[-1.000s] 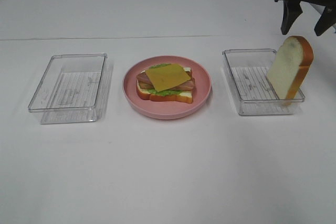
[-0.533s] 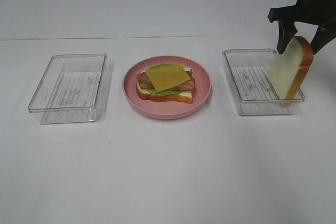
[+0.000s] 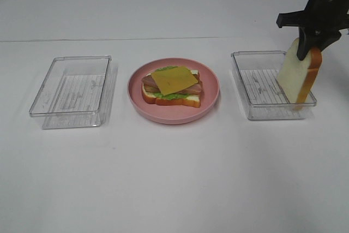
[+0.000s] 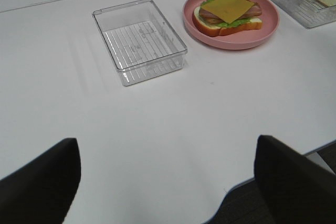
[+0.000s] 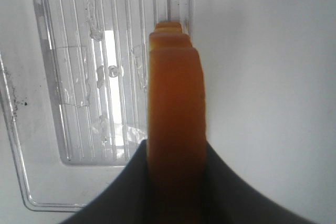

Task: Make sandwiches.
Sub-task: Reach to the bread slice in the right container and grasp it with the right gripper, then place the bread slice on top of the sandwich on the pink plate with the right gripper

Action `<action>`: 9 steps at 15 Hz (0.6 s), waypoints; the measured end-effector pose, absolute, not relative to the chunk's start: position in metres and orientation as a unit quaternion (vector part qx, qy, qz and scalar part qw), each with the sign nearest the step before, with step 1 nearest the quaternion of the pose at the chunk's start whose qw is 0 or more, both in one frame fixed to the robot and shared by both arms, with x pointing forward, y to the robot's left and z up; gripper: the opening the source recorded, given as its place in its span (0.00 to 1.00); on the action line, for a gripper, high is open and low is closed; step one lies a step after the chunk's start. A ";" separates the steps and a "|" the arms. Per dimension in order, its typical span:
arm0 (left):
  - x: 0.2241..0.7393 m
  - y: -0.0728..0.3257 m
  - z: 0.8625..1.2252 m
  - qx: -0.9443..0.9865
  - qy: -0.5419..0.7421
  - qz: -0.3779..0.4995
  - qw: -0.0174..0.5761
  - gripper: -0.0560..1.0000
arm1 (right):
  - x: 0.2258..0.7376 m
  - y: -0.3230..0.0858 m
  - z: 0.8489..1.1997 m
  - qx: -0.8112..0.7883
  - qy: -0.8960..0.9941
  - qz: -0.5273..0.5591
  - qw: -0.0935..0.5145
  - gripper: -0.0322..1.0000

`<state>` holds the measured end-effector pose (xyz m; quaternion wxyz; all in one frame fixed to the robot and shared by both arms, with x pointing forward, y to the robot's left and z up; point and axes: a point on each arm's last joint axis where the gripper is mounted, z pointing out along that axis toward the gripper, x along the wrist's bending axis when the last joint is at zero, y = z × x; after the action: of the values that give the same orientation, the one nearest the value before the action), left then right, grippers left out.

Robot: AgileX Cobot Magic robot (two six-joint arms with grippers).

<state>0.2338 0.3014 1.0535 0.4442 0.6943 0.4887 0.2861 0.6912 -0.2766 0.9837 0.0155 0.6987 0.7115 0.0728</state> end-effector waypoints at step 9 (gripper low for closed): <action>0.234 0.301 1.053 0.694 0.489 0.286 0.444 0.85 | 0.675 -0.262 1.049 0.683 0.707 0.185 0.002 0.22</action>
<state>0.2338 0.3014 1.0535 0.4442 0.6943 0.4887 0.2861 0.6747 -0.2623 1.0486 0.0020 0.6829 0.7068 0.1848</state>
